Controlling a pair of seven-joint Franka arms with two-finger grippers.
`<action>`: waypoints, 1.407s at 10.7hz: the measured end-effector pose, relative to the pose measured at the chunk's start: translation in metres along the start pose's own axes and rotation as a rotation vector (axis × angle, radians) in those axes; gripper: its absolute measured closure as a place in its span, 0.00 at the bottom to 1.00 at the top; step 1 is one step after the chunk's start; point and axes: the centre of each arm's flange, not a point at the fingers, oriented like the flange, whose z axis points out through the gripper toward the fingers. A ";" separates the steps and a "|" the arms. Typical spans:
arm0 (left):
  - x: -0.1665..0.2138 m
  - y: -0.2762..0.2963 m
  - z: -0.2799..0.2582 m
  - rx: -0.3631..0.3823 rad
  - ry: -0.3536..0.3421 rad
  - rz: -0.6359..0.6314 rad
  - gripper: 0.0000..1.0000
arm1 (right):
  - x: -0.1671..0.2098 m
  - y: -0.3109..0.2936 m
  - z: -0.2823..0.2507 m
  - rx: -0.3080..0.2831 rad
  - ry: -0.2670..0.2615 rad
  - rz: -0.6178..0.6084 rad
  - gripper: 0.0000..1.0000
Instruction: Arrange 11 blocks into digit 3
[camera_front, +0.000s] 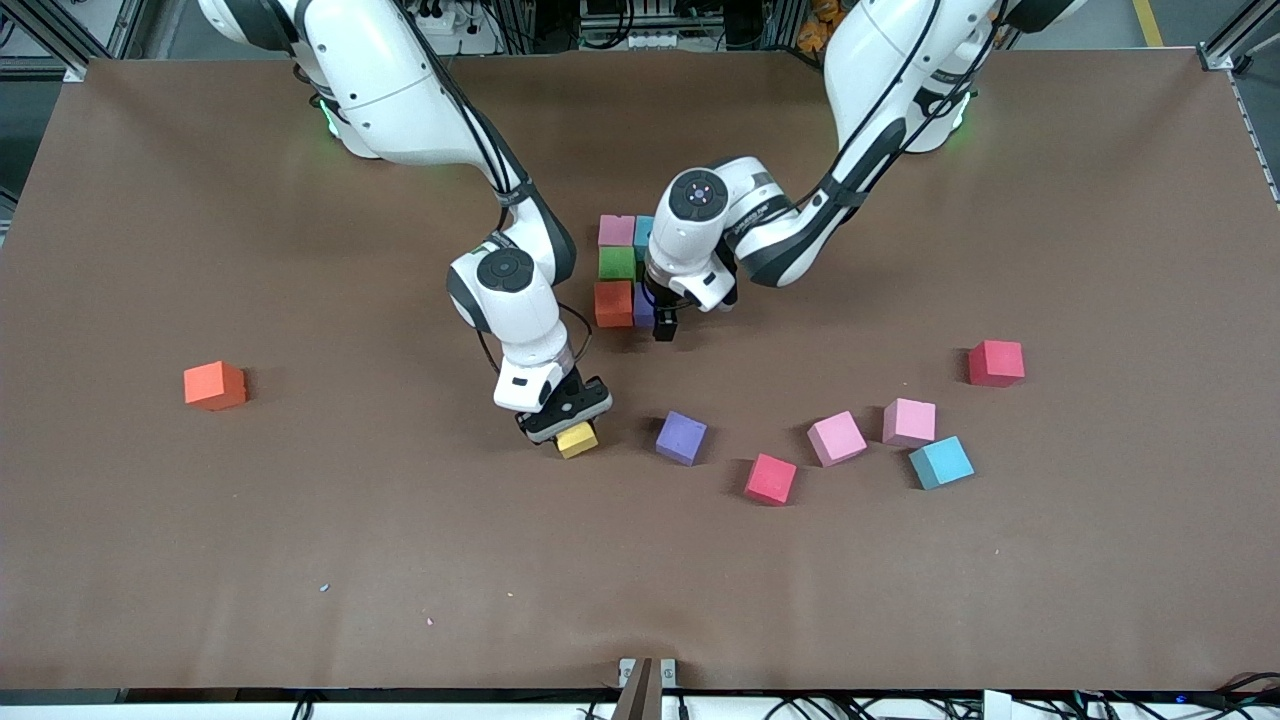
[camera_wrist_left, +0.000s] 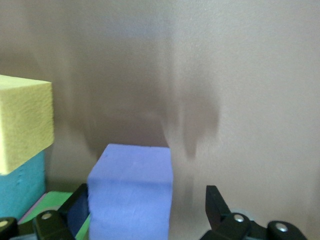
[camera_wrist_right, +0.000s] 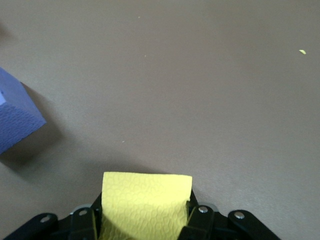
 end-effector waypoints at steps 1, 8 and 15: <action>-0.006 -0.006 -0.012 0.000 0.012 0.011 0.00 | 0.002 0.002 -0.005 -0.008 -0.026 0.053 0.42; 0.018 0.029 -0.060 -0.031 0.064 0.108 0.00 | -0.009 -0.051 -0.053 -0.006 -0.100 0.402 0.45; 0.113 0.164 -0.111 -0.122 0.031 0.256 0.00 | -0.052 -0.100 -0.062 -0.028 -0.118 0.414 0.45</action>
